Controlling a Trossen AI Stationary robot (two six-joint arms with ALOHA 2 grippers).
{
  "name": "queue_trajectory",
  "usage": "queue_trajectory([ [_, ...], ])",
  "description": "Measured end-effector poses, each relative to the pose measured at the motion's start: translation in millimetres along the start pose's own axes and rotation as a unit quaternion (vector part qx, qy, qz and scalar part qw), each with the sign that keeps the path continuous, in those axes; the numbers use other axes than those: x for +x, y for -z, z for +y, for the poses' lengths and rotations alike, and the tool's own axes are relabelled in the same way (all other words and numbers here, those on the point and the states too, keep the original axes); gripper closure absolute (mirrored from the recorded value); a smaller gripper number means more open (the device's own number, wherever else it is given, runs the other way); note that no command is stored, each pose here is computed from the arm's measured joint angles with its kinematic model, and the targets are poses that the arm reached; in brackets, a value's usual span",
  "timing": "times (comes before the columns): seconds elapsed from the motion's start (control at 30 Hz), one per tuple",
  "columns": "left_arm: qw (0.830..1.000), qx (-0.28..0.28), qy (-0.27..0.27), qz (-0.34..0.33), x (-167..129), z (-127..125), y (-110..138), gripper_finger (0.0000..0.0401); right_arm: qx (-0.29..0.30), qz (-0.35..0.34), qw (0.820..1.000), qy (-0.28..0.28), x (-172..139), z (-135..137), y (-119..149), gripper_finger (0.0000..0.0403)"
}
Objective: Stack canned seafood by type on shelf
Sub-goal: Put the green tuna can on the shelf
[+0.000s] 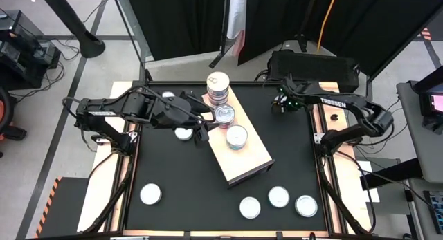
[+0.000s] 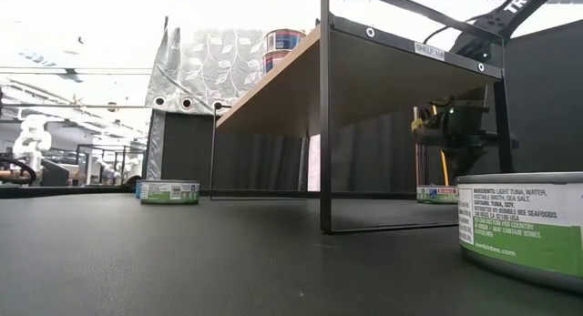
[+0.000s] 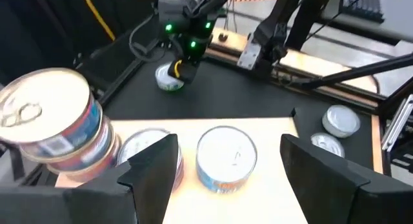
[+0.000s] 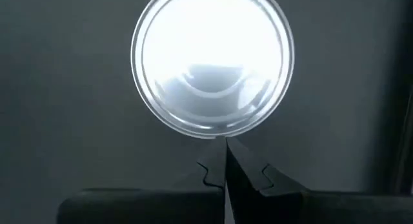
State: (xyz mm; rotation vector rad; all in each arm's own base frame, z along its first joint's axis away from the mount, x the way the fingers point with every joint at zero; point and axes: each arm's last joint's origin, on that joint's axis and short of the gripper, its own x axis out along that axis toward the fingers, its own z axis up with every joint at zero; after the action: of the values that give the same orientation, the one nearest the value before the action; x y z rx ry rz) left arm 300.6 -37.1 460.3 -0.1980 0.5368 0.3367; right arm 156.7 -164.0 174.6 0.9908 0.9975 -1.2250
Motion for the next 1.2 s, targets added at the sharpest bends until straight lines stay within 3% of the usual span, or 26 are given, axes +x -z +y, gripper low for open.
queue_trajectory([
  [0.57,1.0,-0.007,-0.007,0.019,-1,0,4,0.013,-0.028,0.026,0.999,0.022,17,9,3,0.0402],
  [0.9,1.0,-0.005,-0.007,0.022,-1,0,5,0.013,-0.035,0.084,0.996,0.026,29,1,33,0.0402],
  [1.1,0.999,0.001,-0.008,0.031,-2,-1,8,0.013,-0.06,0.092,0.994,0.005,6,-6,58,0.0403],
  [1.2,0.999,0.001,-0.008,0.031,-2,-1,8,0.013,-0.063,0.073,0.994,-0.049,-22,-6,59,0.0403],
])
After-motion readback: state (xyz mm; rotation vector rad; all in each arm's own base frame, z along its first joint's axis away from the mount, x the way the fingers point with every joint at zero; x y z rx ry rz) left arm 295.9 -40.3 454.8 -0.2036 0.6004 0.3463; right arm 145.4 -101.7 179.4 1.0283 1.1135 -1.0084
